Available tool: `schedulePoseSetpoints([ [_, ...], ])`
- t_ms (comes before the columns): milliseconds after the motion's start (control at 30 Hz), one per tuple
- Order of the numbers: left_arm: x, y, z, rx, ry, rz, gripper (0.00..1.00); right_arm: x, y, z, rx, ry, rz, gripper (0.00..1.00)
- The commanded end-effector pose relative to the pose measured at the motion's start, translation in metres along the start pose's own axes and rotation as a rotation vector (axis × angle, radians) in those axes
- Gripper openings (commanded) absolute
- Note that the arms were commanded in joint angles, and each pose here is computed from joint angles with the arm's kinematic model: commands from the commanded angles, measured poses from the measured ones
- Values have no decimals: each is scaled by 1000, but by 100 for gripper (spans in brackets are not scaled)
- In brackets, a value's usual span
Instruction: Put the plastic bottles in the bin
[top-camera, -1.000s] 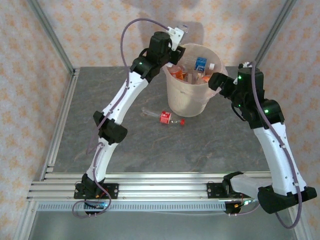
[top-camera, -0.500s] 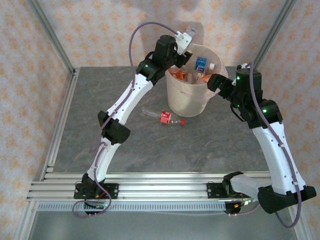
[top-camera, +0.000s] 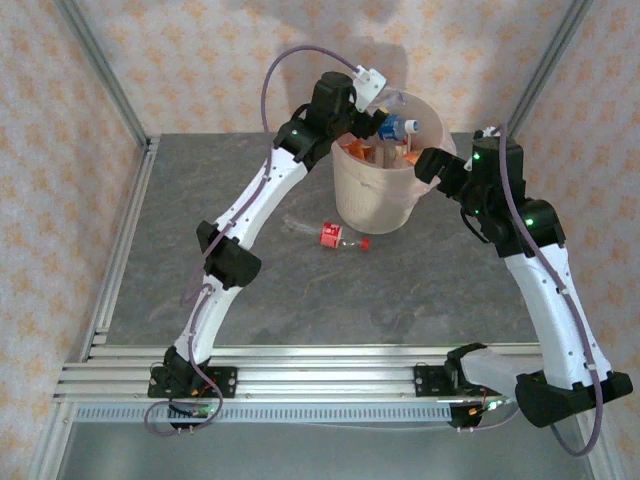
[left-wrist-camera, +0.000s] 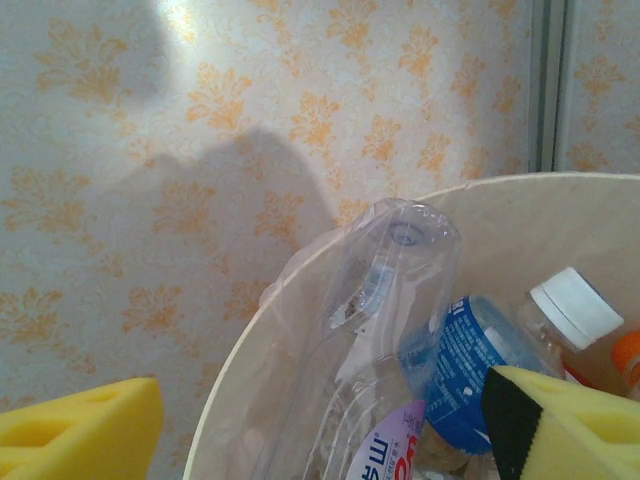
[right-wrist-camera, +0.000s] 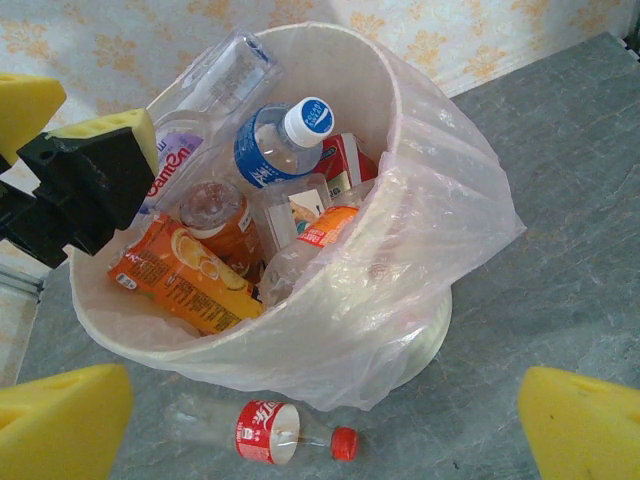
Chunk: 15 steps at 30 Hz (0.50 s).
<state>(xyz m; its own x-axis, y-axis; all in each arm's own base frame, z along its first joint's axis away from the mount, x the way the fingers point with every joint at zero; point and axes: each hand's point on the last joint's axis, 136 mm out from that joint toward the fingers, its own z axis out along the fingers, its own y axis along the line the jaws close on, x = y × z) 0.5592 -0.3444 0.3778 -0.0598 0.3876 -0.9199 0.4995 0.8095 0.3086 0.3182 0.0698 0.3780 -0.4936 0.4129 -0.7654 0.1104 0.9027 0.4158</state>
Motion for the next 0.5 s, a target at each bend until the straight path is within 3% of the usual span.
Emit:
schedulePoseSetpoints([
  [0, -15, -3, -7, -2, -33, 13, 86, -9, 1, -9, -3, -47, 8, 99],
  [267, -31, 5, -21, -21, -63, -18, 88, -10, -1, -12, 11, -49, 9, 99],
  [467, -57, 28, -52, -99, -98, -109, 90, -9, 1, -13, 0, -41, 2, 99],
])
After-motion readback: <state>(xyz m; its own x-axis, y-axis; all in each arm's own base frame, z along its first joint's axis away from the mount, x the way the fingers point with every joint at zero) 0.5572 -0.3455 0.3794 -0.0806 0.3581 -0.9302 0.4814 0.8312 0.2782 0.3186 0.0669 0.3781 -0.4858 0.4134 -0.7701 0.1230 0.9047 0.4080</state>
